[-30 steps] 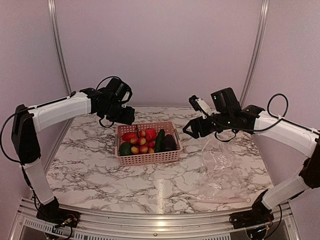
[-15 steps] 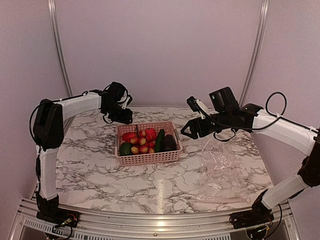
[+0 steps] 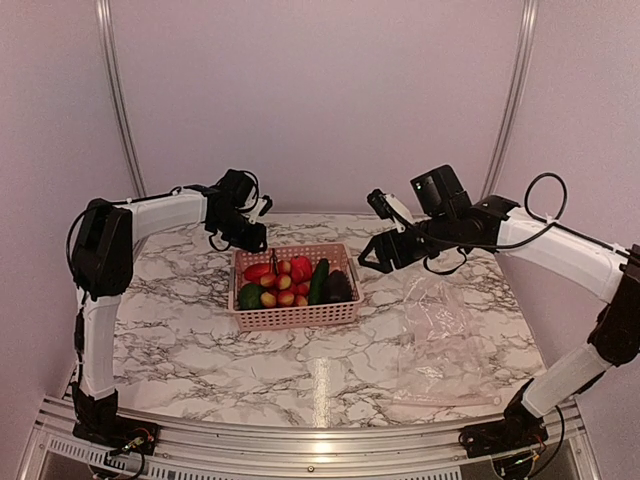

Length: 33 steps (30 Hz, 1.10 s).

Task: Place the food in the zip-top bag and seal the zipper
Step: Adjust the bin at the corner of the board.

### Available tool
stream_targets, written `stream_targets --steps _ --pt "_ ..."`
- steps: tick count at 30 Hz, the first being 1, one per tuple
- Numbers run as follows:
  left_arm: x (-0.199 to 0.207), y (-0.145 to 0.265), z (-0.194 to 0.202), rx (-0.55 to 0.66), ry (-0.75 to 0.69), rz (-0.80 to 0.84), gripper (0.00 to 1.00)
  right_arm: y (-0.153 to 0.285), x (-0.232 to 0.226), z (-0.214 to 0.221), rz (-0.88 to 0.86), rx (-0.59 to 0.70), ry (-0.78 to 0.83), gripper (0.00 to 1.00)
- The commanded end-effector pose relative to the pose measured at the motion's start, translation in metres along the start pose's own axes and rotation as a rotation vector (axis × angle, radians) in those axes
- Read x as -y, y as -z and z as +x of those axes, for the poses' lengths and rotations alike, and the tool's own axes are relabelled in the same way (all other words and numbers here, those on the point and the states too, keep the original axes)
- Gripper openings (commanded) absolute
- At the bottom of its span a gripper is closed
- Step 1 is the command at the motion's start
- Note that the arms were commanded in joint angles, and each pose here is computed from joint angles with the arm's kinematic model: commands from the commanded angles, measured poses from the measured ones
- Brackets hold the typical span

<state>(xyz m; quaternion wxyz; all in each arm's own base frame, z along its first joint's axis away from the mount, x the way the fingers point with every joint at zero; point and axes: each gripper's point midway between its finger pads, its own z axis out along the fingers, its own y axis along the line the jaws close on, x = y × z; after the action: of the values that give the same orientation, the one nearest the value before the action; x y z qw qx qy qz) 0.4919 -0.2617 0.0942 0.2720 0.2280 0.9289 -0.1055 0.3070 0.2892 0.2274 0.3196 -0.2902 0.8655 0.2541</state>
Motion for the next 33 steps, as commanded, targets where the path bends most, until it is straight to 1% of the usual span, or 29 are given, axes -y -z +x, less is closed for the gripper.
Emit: stream_targets --steps 1,7,11,16,21,25,27,28,30,32,33 --pt "-0.006 0.003 0.019 -0.04 -0.033 -0.033 0.3 -0.001 -0.005 -0.003 -0.008 -0.008 0.018 0.67" --pt "-0.012 0.017 0.051 -0.108 -0.108 -0.07 0.28 -0.006 -0.005 -0.006 -0.016 -0.002 0.028 0.67" --pt "-0.012 0.024 0.07 -0.159 -0.102 -0.07 0.24 -0.01 -0.006 -0.007 -0.025 0.0 0.034 0.67" --pt "-0.009 0.052 0.089 -0.149 -0.006 -0.077 0.22 -0.012 -0.007 0.0 -0.04 -0.003 0.023 0.67" --pt "-0.003 0.087 0.125 -0.147 0.109 -0.069 0.18 -0.011 -0.002 0.007 -0.014 0.0 0.023 0.67" --pt "0.008 0.104 0.151 -0.158 0.19 -0.044 0.17 -0.007 -0.002 0.009 -0.013 0.013 0.023 0.67" --pt "0.011 0.112 0.158 -0.152 0.232 -0.042 0.17 -0.007 -0.002 0.012 -0.015 0.012 0.014 0.67" --pt "0.012 0.115 0.159 -0.143 0.25 -0.041 0.19 -0.007 -0.002 0.014 -0.017 0.011 0.012 0.67" --pt "0.011 0.122 0.154 -0.113 0.264 -0.046 0.29 -0.007 -0.003 0.017 -0.022 0.014 -0.002 0.67" --pt "0.006 0.126 0.146 -0.083 0.254 -0.072 0.36 -0.006 -0.004 0.018 -0.031 0.023 -0.012 0.67" --pt "0.006 0.124 0.141 -0.08 0.241 -0.074 0.38 -0.006 -0.004 0.02 -0.034 0.025 -0.017 0.67"
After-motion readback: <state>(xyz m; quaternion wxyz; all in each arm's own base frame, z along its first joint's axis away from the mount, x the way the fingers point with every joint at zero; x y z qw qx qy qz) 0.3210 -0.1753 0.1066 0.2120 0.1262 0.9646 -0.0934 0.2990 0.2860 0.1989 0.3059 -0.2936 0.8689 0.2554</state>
